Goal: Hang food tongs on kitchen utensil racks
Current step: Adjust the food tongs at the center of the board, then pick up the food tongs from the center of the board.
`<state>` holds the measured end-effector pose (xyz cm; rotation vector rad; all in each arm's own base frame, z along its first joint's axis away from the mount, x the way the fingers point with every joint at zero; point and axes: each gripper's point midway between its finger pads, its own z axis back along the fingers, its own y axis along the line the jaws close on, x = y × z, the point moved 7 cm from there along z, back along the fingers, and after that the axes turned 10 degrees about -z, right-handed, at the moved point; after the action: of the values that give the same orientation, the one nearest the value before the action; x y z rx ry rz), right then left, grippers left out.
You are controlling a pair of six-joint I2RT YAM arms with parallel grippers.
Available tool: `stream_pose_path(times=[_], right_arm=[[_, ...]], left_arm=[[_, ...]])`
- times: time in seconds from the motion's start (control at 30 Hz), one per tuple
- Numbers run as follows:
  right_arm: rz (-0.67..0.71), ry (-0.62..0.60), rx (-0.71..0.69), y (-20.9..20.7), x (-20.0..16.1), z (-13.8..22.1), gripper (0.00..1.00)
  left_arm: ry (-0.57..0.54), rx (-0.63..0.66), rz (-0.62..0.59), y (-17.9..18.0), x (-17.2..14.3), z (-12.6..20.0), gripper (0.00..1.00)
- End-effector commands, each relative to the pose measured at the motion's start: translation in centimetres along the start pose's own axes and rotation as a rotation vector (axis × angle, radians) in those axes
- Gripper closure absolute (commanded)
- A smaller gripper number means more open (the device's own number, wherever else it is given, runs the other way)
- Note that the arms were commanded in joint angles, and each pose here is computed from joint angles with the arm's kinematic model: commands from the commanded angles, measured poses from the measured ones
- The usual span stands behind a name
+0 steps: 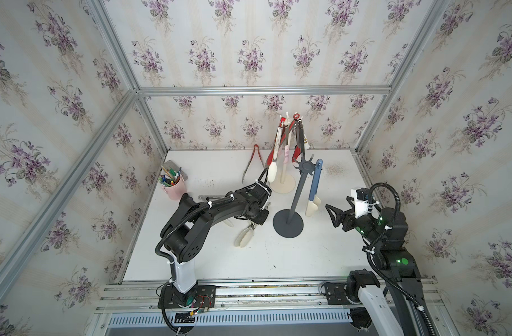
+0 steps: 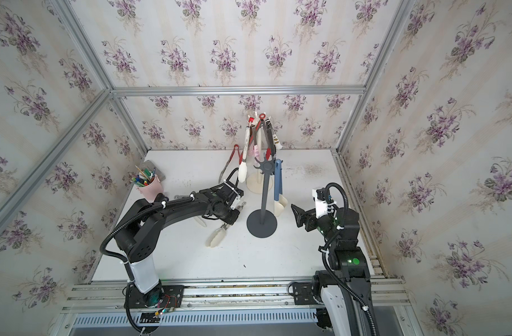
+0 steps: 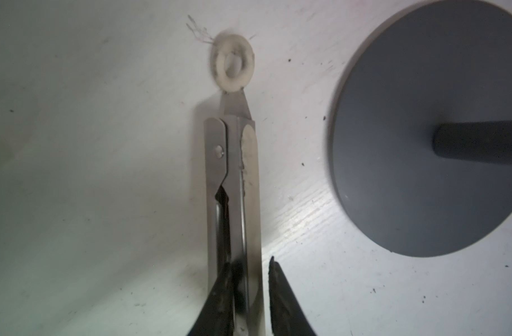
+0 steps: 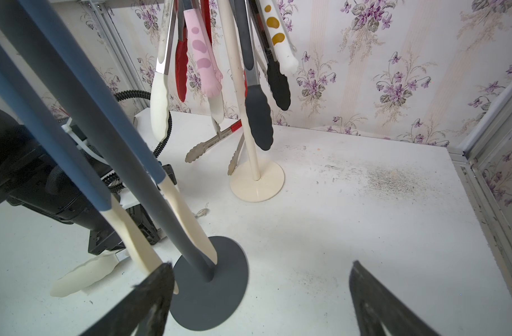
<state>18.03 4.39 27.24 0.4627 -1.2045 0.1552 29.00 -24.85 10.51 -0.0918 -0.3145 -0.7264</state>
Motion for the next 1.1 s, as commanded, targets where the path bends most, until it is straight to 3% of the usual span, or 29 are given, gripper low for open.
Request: stream_pose_path(times=[0.0, 0.17, 0.53, 0.7, 1.07], right_arm=[[0.011, -0.014, 0.005, 0.1, 0.3, 0.0, 0.08], [0.012, -0.011, 0.010, 0.1, 0.1, -0.2, 0.08], [0.004, -0.007, 0.014, 0.0, -0.1, -0.3, 0.08], [0.003, -0.010, 0.017, 0.1, -0.1, -0.2, 0.08], [0.004, -0.014, 0.024, 0.2, 0.0, -0.1, 0.08]], left_arm=[[0.017, 0.127, 0.035, 0.5, -0.6, 1.1, 0.71], [-0.056, 0.121, 0.056, 0.3, 0.1, 3.6, 0.46], [-0.070, 0.048, 0.082, -0.7, -1.0, 5.1, 0.46], [-0.024, 0.053, 0.090, -0.6, -2.8, 4.4, 0.47], [0.046, 0.059, 0.087, -0.3, -3.2, 1.7, 0.55]])
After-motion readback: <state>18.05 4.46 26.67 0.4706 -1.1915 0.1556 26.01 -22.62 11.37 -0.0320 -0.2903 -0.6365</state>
